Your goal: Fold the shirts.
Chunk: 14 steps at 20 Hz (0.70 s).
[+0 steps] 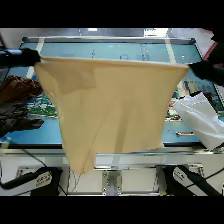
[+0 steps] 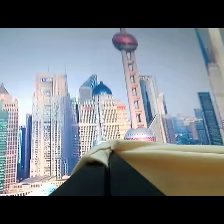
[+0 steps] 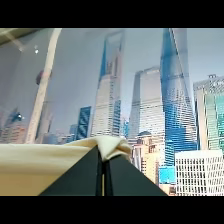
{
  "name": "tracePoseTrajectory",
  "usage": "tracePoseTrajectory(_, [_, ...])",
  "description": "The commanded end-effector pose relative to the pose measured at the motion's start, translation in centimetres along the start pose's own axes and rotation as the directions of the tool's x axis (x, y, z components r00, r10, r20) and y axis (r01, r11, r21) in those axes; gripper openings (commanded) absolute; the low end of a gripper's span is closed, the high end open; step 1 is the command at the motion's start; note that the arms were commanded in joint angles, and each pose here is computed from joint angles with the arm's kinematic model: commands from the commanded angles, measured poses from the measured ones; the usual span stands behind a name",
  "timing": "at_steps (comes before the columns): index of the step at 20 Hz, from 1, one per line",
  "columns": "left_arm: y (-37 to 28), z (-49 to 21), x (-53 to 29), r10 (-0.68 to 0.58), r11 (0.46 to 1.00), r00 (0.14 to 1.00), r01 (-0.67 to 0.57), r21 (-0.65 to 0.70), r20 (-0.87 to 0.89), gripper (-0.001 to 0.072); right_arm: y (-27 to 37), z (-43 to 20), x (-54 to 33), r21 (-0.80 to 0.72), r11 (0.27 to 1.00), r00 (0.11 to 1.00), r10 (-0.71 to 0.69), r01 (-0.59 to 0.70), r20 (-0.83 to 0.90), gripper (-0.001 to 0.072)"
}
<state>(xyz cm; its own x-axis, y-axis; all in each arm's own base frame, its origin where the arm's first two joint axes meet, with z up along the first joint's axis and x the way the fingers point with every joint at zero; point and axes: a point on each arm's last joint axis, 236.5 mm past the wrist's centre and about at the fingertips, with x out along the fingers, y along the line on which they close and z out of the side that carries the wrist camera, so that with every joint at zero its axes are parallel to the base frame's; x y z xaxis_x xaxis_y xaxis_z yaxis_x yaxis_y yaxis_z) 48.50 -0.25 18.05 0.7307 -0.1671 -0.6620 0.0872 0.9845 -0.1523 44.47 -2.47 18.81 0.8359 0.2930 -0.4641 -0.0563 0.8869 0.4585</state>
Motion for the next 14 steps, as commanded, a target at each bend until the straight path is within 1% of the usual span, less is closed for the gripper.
tracePoseTrajectory(1, [1.4, -6.1, 11.6, -0.01, 0.999, 0.983, 0.001, -0.049, -0.184, 0.0008, -4.8, -5.1, 10.2, 0.006, 0.994, 0.99, -0.113, 0.113, -0.087, 0.0025])
tracePoseTrajectory(3, [1.1, -7.3, 15.8, -0.001, 0.999, 0.984, -0.005, -0.032, -0.178, 0.0008, -6.7, -7.6, 14.2, 0.046, 0.989, 0.984, -0.137, 0.143, -0.114, 0.0025])
tracePoseTrajectory(5, [1.1, -6.4, 18.2, 0.014, 0.998, 0.994, -0.02, -0.056, -0.105, 0.0008, -8.3, -8.6, 16.2, 0.044, 0.983, 0.98, -0.173, 0.178, -0.1, 0.0025])
tracePoseTrajectory(8, [1.4, -4.4, 18.6, 0.029, 0.996, 0.999, -0.03, -0.08, -0.02, 0.0008, -9.0, -7.9, 16.5, 0.023, 0.981, 0.978, -0.193, 0.195, -0.075, 0.0025])
tracePoseTrajectory(12, [0.1, -6.0, 17.3, 0.0, 0.999, 0.993, -0.006, -0.049, -0.116, 0.0008, -6.5, -8.4, 16.0, -0.022, 0.992, 0.978, -0.126, 0.124, -0.165, 0.0025])
tracePoseTrajectory(14, [-0.7, -8.5, 16.0, 0.007, 0.998, 0.977, 0.006, 0.059, -0.212, 0.0008, -5.9, -8.6, 15.4, -0.03, 0.994, 0.976, -0.113, 0.109, -0.184, 0.0024])
